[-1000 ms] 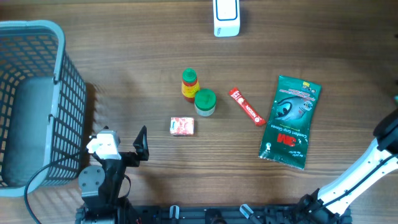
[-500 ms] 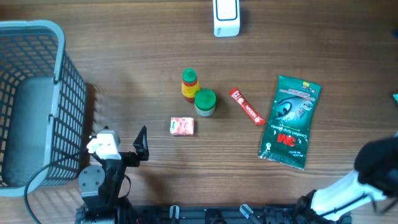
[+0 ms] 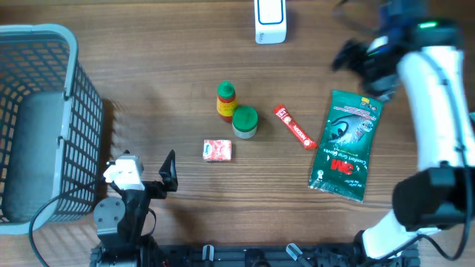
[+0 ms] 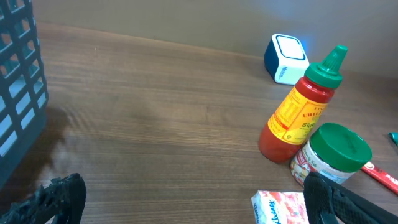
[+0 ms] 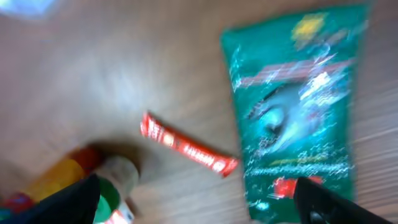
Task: Scan the item barcode
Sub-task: 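Return the right gripper to the green Comfort gloves bag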
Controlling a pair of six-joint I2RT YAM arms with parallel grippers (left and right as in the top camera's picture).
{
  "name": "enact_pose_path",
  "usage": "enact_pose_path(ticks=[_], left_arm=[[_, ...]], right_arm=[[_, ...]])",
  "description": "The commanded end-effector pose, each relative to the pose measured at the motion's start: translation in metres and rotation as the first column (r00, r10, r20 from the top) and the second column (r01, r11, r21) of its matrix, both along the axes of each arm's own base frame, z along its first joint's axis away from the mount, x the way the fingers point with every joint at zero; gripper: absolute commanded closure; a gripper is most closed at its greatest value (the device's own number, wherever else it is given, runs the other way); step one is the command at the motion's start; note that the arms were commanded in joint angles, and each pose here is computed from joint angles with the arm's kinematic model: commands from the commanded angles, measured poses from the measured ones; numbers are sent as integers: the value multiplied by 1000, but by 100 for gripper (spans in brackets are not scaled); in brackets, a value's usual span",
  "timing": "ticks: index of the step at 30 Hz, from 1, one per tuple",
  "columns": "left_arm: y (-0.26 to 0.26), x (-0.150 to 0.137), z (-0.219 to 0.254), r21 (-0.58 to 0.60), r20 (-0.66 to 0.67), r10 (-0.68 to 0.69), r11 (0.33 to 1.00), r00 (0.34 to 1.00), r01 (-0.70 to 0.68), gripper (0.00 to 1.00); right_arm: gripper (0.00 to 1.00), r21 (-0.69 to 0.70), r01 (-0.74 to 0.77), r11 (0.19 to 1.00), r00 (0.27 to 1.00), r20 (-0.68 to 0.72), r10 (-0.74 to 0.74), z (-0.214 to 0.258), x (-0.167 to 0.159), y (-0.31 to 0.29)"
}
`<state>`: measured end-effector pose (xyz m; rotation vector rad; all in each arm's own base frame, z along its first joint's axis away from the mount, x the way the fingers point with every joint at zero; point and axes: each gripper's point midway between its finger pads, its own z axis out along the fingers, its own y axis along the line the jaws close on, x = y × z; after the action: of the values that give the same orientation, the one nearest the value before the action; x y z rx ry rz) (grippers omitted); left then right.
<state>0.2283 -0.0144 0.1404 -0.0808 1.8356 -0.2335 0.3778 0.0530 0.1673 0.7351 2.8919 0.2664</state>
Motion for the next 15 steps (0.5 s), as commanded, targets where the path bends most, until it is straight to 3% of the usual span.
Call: enact_pose_path(ticks=[1,8,15], left_arm=[[1,0,-5,22,-6,4,1000,1000,-4,0],[1,0,-5,22,-6,4,1000,1000,-4,0],[1,0,-5,22,-6,4,1000,1000,-4,0]], right_arm=[[0,-104,-13,994,998,-59,7,-40,-18,37],[0,-171,-183,968,983,-18,182,-60,-33,97],[0,-229,-198,953,980,-48,192,-86,-49,97]])
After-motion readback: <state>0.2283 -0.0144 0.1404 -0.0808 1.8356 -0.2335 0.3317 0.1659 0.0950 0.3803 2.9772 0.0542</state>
